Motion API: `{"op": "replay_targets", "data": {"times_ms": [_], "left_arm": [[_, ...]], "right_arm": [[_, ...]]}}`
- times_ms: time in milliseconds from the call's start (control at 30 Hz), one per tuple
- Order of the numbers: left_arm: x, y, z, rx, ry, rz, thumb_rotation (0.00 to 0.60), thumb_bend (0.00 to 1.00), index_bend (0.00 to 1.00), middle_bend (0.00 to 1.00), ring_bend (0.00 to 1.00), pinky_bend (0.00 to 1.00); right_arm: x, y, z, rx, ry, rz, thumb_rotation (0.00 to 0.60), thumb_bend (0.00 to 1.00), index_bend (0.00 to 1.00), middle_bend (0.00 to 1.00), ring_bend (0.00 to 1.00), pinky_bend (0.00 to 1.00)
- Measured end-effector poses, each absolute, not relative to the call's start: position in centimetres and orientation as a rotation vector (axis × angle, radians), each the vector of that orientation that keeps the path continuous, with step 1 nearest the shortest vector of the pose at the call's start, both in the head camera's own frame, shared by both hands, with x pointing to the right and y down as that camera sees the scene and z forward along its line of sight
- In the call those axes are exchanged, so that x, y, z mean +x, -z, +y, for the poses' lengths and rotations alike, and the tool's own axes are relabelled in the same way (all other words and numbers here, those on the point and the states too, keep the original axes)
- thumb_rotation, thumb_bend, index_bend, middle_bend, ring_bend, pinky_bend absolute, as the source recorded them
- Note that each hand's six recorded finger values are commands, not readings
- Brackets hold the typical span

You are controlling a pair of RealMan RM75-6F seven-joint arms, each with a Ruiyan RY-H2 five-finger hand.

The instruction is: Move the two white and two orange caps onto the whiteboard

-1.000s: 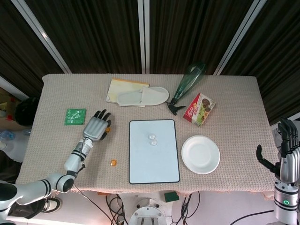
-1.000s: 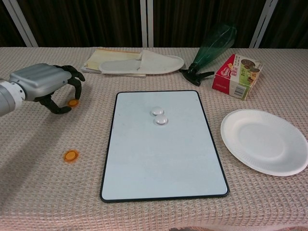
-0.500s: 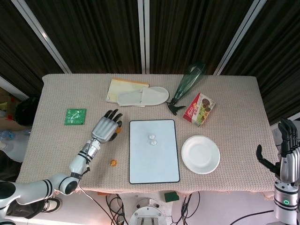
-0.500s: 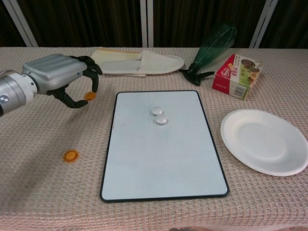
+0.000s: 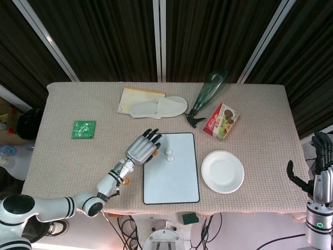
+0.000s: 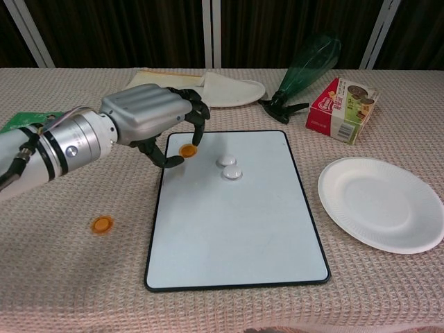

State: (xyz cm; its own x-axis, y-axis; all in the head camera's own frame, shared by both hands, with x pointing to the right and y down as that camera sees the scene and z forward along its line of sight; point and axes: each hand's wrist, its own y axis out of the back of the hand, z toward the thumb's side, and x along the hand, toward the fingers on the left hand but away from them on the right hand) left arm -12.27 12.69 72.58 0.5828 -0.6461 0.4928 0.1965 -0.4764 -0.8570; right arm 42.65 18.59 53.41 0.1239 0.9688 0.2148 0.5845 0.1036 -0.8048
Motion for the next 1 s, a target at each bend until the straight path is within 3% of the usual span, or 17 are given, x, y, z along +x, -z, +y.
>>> {"op": "replay_targets", "data": {"times_ms": [1000], "left_arm": [[-11.0,-74.4,13.0,-1.802,1.049,0.341,0.6,0.3,0.48,0.17,0.04,0.14]], "right_arm": [[43.0,-53.6,18.5,-1.576,-0.6,-1.567,0.6,0.48,0.04,0.02,0.0,0.0]]}}
